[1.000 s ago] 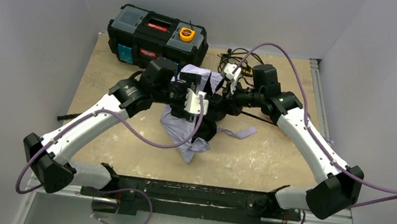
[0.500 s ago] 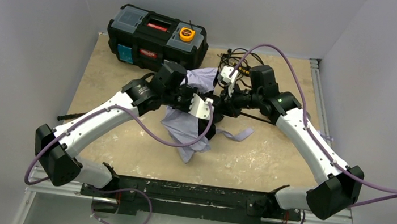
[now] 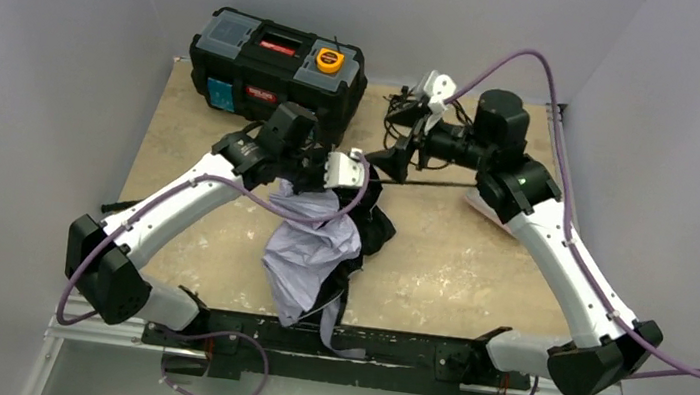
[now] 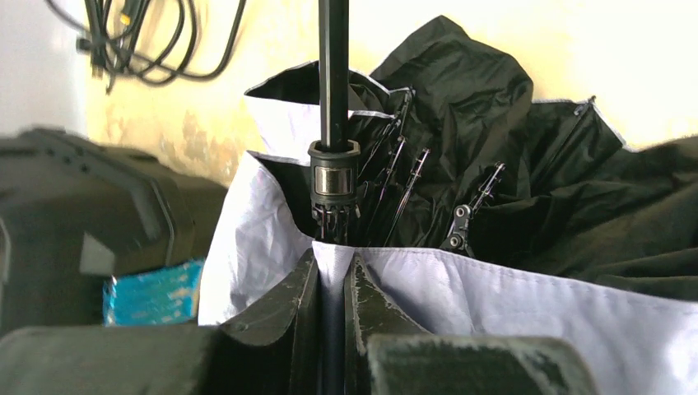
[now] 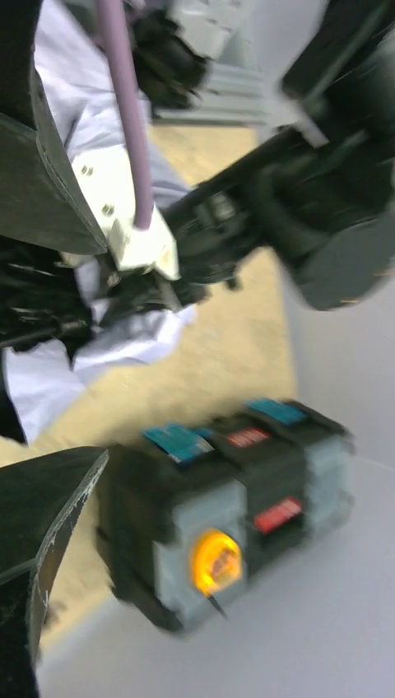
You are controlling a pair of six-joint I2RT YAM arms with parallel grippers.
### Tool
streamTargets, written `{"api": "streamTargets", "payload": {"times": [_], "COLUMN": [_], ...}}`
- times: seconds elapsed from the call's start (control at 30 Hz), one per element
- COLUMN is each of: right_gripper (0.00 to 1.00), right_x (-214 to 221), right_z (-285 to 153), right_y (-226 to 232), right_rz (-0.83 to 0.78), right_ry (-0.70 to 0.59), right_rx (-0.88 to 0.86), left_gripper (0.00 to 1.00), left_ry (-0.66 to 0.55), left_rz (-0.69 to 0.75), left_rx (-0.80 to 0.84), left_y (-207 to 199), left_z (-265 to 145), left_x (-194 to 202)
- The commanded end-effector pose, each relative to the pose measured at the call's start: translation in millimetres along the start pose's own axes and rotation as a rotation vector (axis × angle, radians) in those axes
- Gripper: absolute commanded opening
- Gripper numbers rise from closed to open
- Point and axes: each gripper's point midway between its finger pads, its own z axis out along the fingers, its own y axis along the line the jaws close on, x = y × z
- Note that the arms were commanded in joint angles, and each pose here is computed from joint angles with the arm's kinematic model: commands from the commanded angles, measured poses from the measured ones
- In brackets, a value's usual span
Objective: Open the umbrella
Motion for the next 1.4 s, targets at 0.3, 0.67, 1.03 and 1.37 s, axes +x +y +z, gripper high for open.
{"api": "streamTargets", "payload": {"times": [0.3,0.67,1.03,1.37], "right_gripper": [0.77,0.83,0.79,0.56], "right_x": [-77,-103,-153,-148], "right_z": [-52,-76,-63,-40], "right_y": [16,-70,-76,-85], "right_rz": [-0.017,0.259,0.306,0.362], "right_ry": [-0.336,-0.568,-0.720,-0.697], "right_rx": [0.144,0.602,0.467,0.422], "left_gripper": [0.00,0.00,0.00,0.00], "left_ry": [-0.373,-0.638,-0.749,-0.766], "left_rz": [-0.554,-0.591,-0.552,-0.470], "left_rx": [-0.207,-0.168,-0.136,-0.146], "left_y": [99,90,81,60], "left_z": [-50,-83,-97,-103], "left_x": [-51,-93,-112,-111]}}
